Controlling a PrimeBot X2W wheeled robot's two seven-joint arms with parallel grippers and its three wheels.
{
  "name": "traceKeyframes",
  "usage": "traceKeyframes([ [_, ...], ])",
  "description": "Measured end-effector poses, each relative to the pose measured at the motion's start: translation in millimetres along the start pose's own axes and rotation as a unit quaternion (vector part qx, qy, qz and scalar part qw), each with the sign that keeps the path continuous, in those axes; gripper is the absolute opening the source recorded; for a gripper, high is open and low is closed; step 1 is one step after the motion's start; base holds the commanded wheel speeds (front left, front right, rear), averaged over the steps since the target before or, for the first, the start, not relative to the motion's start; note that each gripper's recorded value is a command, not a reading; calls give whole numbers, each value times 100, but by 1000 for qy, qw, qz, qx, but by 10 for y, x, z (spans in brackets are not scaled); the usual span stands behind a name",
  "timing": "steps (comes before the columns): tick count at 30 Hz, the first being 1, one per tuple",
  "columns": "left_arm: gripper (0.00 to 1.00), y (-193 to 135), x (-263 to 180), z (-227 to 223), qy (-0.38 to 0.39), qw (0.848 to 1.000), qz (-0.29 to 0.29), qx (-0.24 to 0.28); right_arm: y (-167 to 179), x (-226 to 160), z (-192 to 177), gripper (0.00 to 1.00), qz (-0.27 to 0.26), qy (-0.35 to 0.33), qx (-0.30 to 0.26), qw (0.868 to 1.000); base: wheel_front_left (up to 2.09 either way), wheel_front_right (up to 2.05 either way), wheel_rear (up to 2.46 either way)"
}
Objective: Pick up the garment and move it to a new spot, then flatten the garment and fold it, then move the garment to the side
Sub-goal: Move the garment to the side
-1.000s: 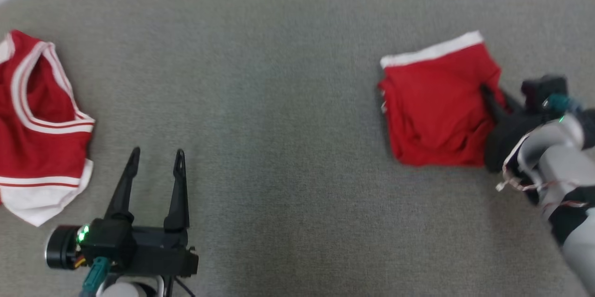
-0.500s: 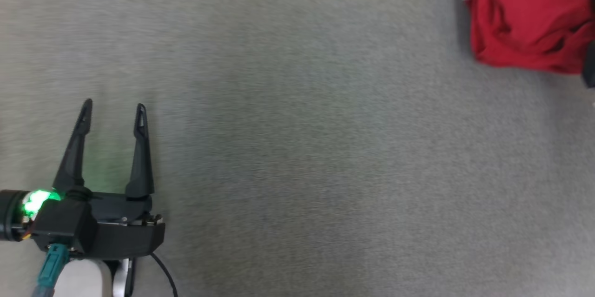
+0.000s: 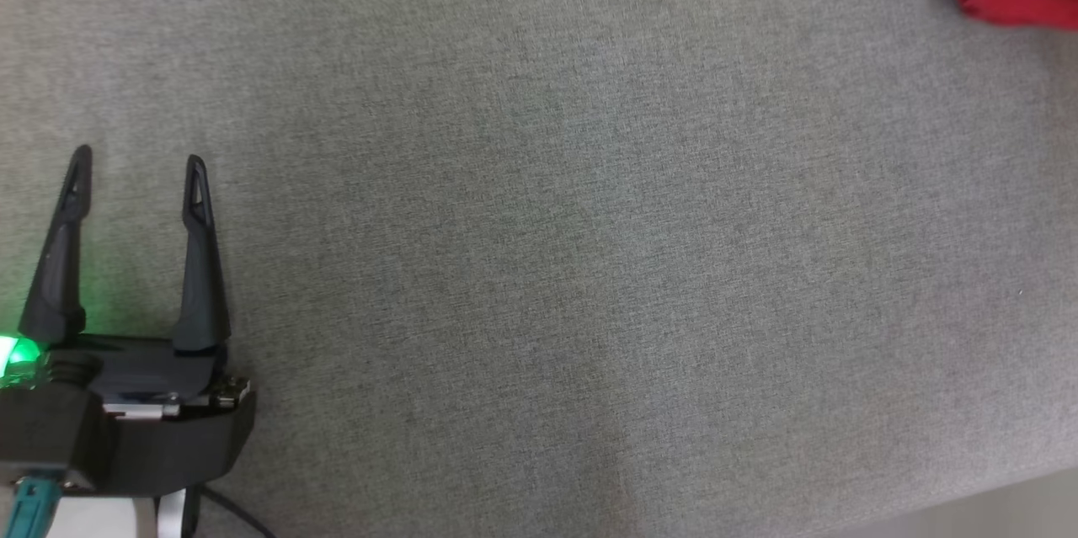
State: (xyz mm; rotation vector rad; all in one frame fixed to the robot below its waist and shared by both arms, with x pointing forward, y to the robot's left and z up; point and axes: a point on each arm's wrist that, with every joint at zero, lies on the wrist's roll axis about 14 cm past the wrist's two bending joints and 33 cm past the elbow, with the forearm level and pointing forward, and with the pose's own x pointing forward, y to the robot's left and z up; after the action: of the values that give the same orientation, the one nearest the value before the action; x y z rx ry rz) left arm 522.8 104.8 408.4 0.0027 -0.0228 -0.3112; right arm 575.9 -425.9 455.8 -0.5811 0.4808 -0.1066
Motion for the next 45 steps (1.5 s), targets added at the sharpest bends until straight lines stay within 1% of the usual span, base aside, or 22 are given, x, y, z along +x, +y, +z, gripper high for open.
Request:
traceKeyframes([
  [3,100,8,6,-43,3,1000,2,0,-71,50,19,0,-7,5,-18,1000,0,0,0],
  [10,100,57,-24,-53,5,1000,10,3,-142,163,127,0,-19,5,-36,999,0,0,0],
  [11,100,61,-29,-53,5,1000,10,4,-139,172,127,17,-19,5,-36,999,0,0,0],
  [12,100,64,-32,-52,5,1000,11,4,-127,180,121,47,-19,6,-36,999,0,0,0],
  [13,100,67,-35,-51,5,1000,12,3,-123,185,118,100,-19,7,-39,999,0,0,0],
  [15,100,72,-42,-49,5,1000,13,3,-138,187,132,100,-20,7,-52,998,0,0,0],
  [19,100,89,-61,-38,6,1000,18,1,-252,155,289,100,-36,-27,-44,998,0,0,0],
  [22,100,97,-93,-9,7,1000,24,-2,-273,121,455,100,-42,-58,-19,997,0,0,0],
  [25,100,103,-150,38,8,999,31,-3,-264,60,695,100,-42,-97,4,994,0,0,0],
  [28,100,118,-243,74,14,999,41,-8,-205,-56,1004,100,-31,-152,32,987,0,0,0],
  [31,100,133,-341,135,17,999,48,-11,-136,-227,1174,100,-22,-193,66,979,0,0,0],
  [37,100,147,-552,337,12,998,62,-18,154,-628,1284,100,6,-244,103,964,0,0,0],
  [41,100,154,-698,530,-2,997,71,-19,271,-921,1236,100,12,-264,128,956,0,0,0],
  [44,100,175,-828,658,-11,997,80,-19,447,-1136,1136,100,24,-270,144,952,0,0,0],
  [45,100,175,-828,658,-11,997,80,-19,447,-1136,1136,100,24,-270,144,952,0,0,0],
])
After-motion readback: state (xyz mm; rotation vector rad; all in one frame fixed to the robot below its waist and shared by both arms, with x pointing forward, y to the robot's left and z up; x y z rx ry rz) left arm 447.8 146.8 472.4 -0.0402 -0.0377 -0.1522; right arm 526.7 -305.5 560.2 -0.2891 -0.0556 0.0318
